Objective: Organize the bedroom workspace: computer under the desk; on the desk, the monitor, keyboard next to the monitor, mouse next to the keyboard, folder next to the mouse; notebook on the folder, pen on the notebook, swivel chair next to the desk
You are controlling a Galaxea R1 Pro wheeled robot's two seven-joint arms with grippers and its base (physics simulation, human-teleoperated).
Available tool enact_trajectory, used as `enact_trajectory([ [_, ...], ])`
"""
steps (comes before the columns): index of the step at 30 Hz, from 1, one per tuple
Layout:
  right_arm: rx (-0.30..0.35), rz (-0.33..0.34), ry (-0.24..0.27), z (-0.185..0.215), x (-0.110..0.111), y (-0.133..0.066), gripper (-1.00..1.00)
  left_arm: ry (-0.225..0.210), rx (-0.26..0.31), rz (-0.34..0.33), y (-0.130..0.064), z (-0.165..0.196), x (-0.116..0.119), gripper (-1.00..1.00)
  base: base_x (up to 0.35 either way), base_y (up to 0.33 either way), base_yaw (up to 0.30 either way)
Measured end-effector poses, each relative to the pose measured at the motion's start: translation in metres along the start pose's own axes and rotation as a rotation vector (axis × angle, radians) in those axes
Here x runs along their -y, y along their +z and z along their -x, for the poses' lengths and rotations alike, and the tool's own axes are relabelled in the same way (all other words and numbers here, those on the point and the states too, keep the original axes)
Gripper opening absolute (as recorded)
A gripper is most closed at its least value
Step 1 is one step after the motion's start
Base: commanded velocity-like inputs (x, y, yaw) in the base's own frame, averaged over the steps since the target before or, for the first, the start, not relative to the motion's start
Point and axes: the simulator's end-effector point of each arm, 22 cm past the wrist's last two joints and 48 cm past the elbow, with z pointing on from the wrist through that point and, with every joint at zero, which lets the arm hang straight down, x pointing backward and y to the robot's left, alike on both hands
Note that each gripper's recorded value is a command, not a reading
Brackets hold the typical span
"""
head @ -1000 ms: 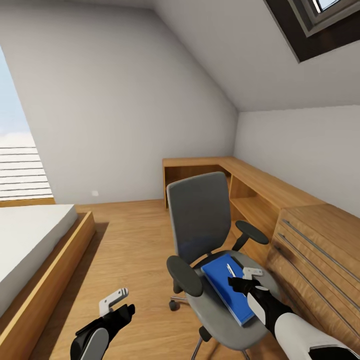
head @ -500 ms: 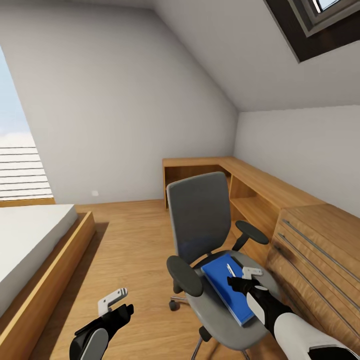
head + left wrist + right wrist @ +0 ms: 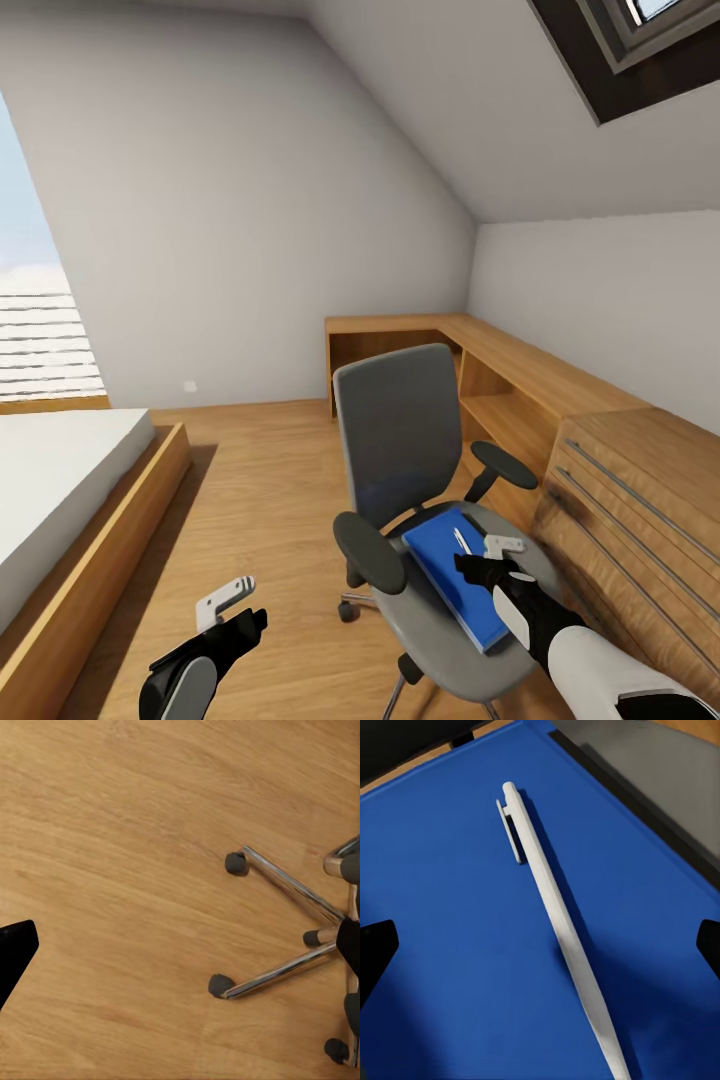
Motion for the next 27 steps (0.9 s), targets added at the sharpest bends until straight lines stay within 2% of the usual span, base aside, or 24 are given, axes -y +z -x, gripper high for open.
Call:
enact_trajectory([
  [10,0.0,0.0,-0.001,-0.0002,0.0,-0.0001,1.0,0.001,0.0,-0.004,0.0,0.0,0.0007,1.0,0.18,0.0,0.0],
  [27,-0.001,0.001,-0.001,-0.0005,-0.0003,-0.0001,1.0,0.001,-0.001,-0.002,0.0003,-0.0005,0.0004,1.0,0.025,0.0,0.0],
])
